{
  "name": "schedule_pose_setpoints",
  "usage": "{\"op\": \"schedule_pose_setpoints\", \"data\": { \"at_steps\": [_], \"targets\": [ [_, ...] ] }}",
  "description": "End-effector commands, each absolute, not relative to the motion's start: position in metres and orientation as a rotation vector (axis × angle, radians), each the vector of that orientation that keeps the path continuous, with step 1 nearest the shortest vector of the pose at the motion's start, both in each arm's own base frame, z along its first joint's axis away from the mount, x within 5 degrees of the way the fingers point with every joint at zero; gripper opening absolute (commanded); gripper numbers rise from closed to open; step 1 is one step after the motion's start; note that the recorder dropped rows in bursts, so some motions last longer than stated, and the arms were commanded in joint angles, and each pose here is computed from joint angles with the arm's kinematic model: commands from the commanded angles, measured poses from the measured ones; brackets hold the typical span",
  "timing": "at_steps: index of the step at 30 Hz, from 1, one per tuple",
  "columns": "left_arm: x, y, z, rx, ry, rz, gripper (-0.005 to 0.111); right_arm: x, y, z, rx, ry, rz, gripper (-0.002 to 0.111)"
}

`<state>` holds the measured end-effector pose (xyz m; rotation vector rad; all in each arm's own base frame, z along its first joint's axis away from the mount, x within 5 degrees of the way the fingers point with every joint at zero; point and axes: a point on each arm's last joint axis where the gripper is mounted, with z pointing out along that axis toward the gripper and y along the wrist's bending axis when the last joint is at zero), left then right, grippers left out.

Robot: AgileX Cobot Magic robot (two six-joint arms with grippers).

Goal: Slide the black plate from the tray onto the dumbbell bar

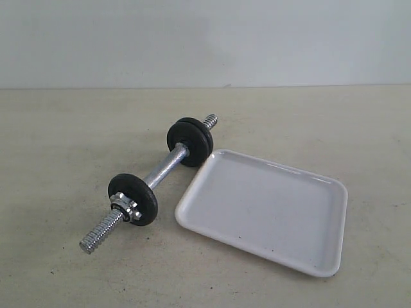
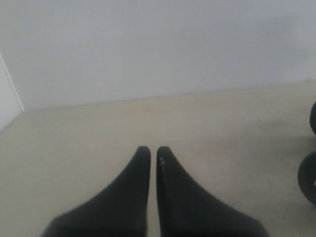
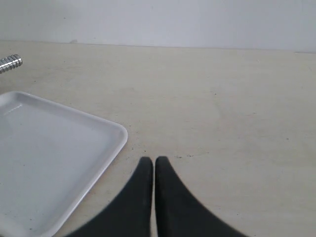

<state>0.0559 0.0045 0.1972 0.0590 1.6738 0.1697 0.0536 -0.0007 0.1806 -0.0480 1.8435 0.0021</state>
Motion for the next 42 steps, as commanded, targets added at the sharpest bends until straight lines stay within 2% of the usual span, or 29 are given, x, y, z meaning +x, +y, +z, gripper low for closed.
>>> {"op": "schedule_pose_setpoints", "data": {
  "at_steps": [1,19,25,42],
  "targets": [
    [0.0548,0.0043,0.1886,0.057,1.756,0.158,0.004,0.0533,-0.0010,0.1810,-0.047,1.841,-0.003,0.000],
    [0.0542,0.0043,0.1860,0.056,1.786,0.154,0.004,0.0533,-0.0010,0.1810,-0.047,1.841,-0.003,0.000],
    [0.0541,0.0053,0.1857,-0.068,1.787,0.071,0.004,0.0533,-0.0010,0.1810,-0.047,1.841,-0.003,0.000],
    [0.0541,0.0052,0.1857,-0.034,1.789,0.098,0.004,0.0533,-0.0010,0.1810,-0.047,1.841,-0.003,0.000]
  ]
}}
